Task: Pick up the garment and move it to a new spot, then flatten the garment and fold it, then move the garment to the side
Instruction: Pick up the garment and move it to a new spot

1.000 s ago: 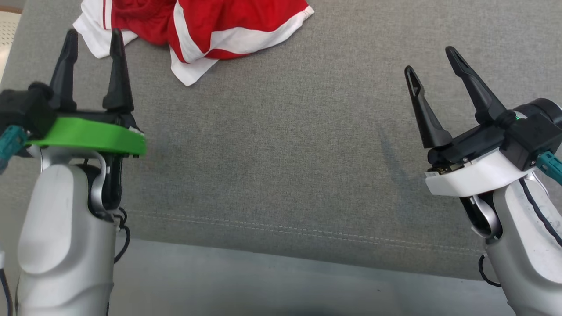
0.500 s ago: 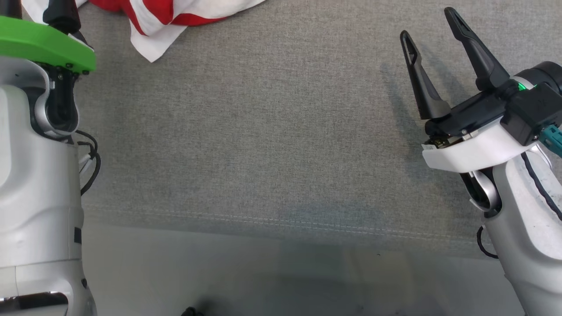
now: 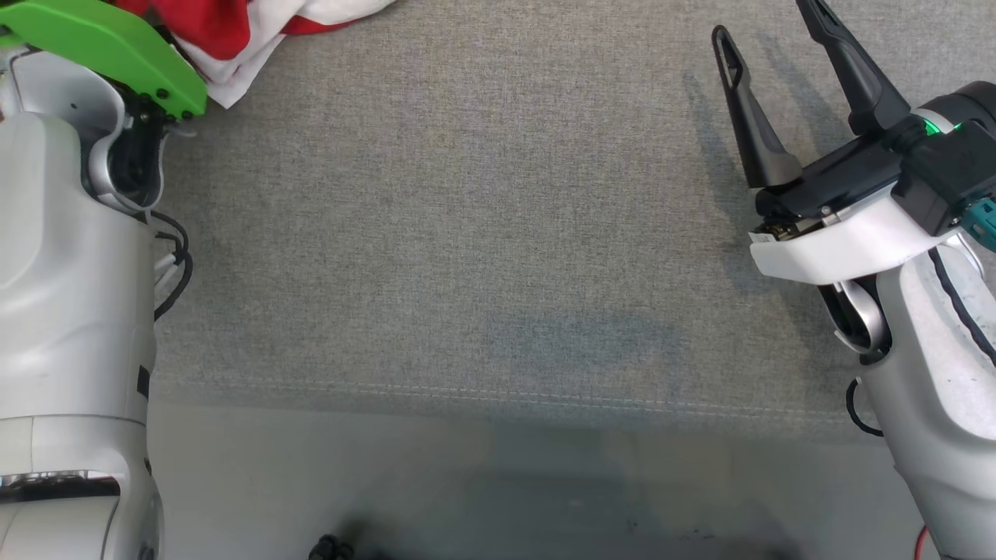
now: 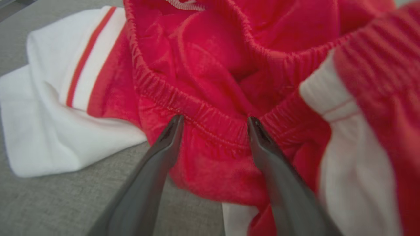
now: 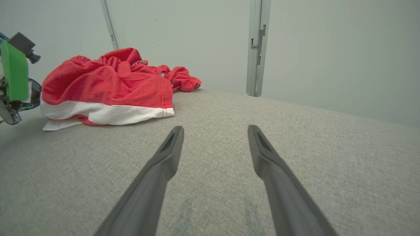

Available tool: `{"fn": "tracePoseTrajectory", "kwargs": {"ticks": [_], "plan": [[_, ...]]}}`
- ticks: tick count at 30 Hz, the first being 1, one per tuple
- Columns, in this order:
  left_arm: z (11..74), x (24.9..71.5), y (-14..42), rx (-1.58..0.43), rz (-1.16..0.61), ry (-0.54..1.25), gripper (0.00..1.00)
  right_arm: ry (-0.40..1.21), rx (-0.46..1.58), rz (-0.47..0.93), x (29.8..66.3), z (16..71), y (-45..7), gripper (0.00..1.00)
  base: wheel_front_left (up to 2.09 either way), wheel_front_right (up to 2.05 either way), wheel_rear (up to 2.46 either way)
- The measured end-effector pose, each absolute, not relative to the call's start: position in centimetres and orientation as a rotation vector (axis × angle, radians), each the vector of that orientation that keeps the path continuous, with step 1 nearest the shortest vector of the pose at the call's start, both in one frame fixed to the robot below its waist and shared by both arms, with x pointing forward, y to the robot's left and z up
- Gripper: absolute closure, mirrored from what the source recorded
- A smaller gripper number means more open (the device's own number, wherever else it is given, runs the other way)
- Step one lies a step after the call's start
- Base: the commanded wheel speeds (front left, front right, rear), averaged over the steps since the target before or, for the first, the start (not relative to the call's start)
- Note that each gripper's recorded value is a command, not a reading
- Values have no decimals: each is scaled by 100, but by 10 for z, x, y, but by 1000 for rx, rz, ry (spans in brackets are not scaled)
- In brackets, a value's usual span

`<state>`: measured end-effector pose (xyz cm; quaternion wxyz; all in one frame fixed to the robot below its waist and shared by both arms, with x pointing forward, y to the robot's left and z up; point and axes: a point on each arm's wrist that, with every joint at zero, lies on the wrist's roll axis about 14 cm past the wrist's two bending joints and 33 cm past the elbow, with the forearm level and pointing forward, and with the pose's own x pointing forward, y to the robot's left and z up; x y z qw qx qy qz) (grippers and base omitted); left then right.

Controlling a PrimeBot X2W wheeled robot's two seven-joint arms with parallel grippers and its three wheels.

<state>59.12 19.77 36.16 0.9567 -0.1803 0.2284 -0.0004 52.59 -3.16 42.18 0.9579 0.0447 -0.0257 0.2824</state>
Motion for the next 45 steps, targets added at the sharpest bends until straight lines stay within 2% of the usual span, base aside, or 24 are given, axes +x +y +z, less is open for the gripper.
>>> {"fn": "tracePoseTrajectory", "kwargs": {"ticks": [2,3,4,5,11,22,32,45], "plan": [[359,591,198,-361,-3,477,0,-61,90,572,528,425,-31,0,0,0,0],[359,592,199,-357,-2,479,51,-64,87,572,528,426,-31,0,0,0,0],[359,592,200,-354,-1,481,90,-66,85,573,528,426,-31,0,0,0,0],[359,592,201,-353,1,484,100,-69,84,572,528,427,-31,0,0,0,0],[365,592,202,-342,5,461,100,-83,78,569,528,435,-32,0,0,0,0],[415,598,191,-288,-48,282,100,-126,70,566,526,460,-32,0,0,0,0],[487,593,165,-200,-161,101,100,-195,80,550,514,504,-32,0,0,0,0],[575,560,71,-92,-447,-65,100,-202,108,462,473,535,-58,0,0,0,0]]}}
